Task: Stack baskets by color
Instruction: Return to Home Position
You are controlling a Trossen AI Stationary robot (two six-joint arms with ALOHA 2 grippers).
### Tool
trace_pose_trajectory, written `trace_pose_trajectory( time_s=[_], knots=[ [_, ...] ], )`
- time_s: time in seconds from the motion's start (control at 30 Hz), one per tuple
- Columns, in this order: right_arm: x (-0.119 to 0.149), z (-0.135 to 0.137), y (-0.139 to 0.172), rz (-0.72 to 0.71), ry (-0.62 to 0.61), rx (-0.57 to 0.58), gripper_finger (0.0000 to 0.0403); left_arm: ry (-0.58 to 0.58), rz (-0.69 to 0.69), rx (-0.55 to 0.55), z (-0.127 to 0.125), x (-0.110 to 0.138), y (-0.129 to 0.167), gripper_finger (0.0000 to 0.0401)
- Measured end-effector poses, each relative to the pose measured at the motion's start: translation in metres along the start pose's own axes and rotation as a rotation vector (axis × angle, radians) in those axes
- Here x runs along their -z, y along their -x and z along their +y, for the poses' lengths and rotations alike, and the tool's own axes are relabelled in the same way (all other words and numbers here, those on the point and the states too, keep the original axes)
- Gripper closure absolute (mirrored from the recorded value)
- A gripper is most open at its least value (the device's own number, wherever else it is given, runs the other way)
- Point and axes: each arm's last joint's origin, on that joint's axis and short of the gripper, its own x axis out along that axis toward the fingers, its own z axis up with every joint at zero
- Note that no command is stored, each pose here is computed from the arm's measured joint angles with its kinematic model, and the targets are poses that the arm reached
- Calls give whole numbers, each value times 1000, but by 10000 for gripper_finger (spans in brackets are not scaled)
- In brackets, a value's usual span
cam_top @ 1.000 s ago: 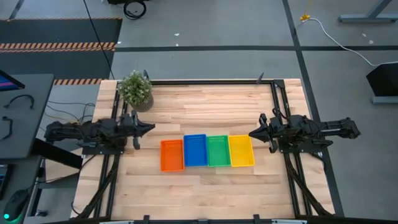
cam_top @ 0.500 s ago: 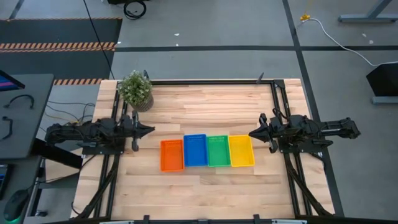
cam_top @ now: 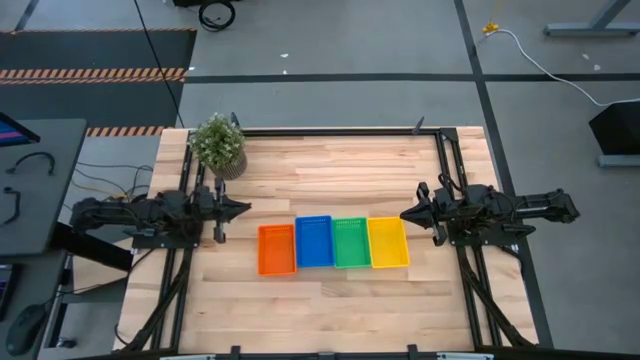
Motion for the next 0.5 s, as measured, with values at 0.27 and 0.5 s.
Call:
trace_pose_trajectory(
  time_s=[0.27,0.5],
  knots=[
    [0,0,0,-4,0,-2,375,30,2,2,0,0,-1,392],
    [-3,-3,1,-38,3,35,375,37,-38,-5,0,-4,-1,379]
  ],
)
